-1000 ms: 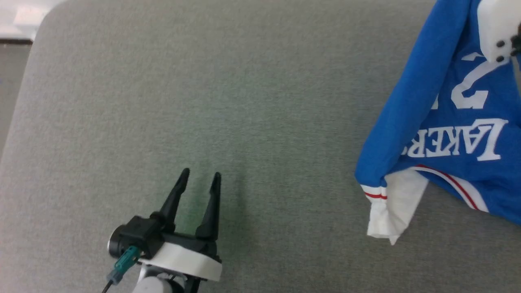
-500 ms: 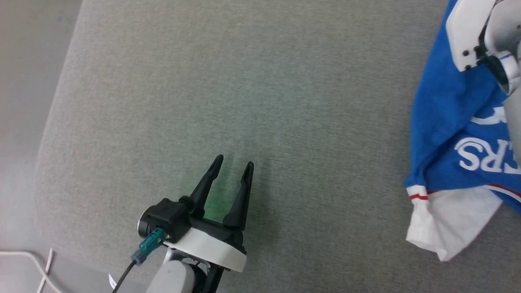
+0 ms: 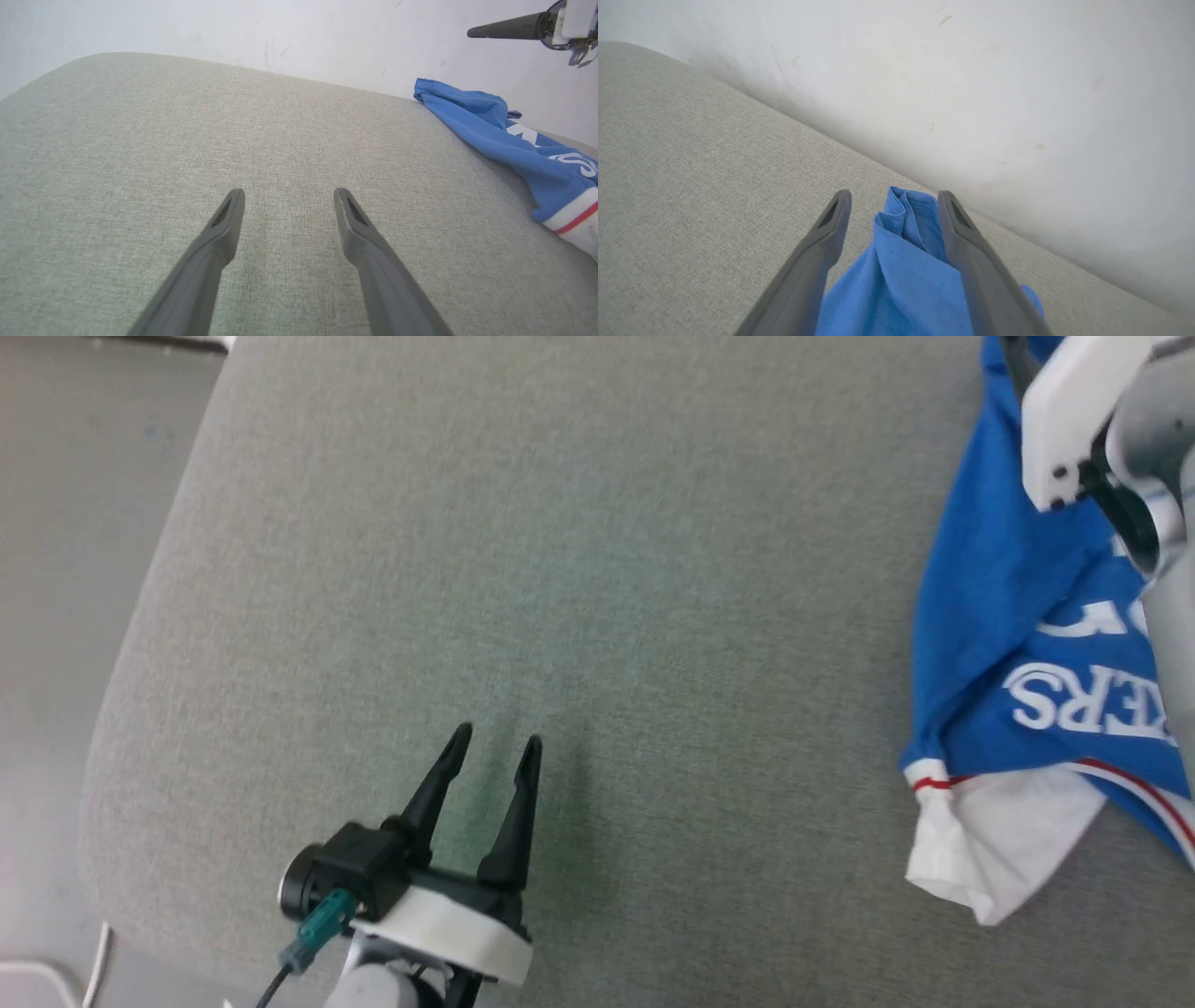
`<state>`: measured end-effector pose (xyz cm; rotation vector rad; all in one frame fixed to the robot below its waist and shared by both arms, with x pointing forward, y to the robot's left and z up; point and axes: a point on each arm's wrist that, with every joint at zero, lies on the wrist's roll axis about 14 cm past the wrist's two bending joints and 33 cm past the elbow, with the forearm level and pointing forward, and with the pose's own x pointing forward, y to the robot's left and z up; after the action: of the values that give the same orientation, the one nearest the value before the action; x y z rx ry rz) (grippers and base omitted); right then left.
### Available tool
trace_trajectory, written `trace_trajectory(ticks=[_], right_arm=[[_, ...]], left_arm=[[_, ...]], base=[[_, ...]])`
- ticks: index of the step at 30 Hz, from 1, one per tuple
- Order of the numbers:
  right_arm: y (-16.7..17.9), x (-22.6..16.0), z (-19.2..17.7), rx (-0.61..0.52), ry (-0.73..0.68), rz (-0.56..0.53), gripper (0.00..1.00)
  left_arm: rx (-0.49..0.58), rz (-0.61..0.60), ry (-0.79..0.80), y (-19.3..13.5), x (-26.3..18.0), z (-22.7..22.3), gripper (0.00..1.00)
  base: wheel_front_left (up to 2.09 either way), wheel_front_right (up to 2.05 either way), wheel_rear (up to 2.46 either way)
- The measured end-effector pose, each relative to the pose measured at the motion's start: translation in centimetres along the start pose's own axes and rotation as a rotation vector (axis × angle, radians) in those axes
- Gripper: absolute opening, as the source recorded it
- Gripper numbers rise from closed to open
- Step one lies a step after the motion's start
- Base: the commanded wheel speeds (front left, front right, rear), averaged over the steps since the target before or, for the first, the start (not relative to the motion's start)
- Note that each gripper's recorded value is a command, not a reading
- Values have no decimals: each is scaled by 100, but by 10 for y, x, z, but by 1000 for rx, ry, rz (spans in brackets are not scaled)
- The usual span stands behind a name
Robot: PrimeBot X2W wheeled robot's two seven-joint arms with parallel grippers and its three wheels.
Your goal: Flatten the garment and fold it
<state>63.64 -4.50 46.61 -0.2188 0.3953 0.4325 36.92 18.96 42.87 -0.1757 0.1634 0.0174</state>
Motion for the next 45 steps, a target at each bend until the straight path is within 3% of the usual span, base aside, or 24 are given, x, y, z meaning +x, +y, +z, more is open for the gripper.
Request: trace_trajectory(ticks=[7,11,15,27,34,39,45], right_arm=[[-40,-78,28,55,-224,-115,100],[-61,-136,26,95,-341,-212,100],[-62,-189,9,115,-411,-284,100],[-59,-312,-72,127,-450,-529,100],[-61,-341,-115,216,-444,-588,100],[-58,-344,-118,215,-444,-588,100],[-63,-341,-114,201,-453,-597,100]], left_arm=[[21,-16,-49,-3,-21,15,100],[29,-37,-71,-8,-27,22,100],[32,-67,-103,-17,-26,31,100],[8,-153,-143,-47,-31,42,100],[15,-137,-133,-43,-37,38,100],[24,-142,-128,-46,-39,37,100],[57,-277,-158,-88,-14,67,100]], base=[[0,0,0],[0,0,0],[0,0,0],[0,0,0],[0,0,0],[0,0,0],[0,0,0]])
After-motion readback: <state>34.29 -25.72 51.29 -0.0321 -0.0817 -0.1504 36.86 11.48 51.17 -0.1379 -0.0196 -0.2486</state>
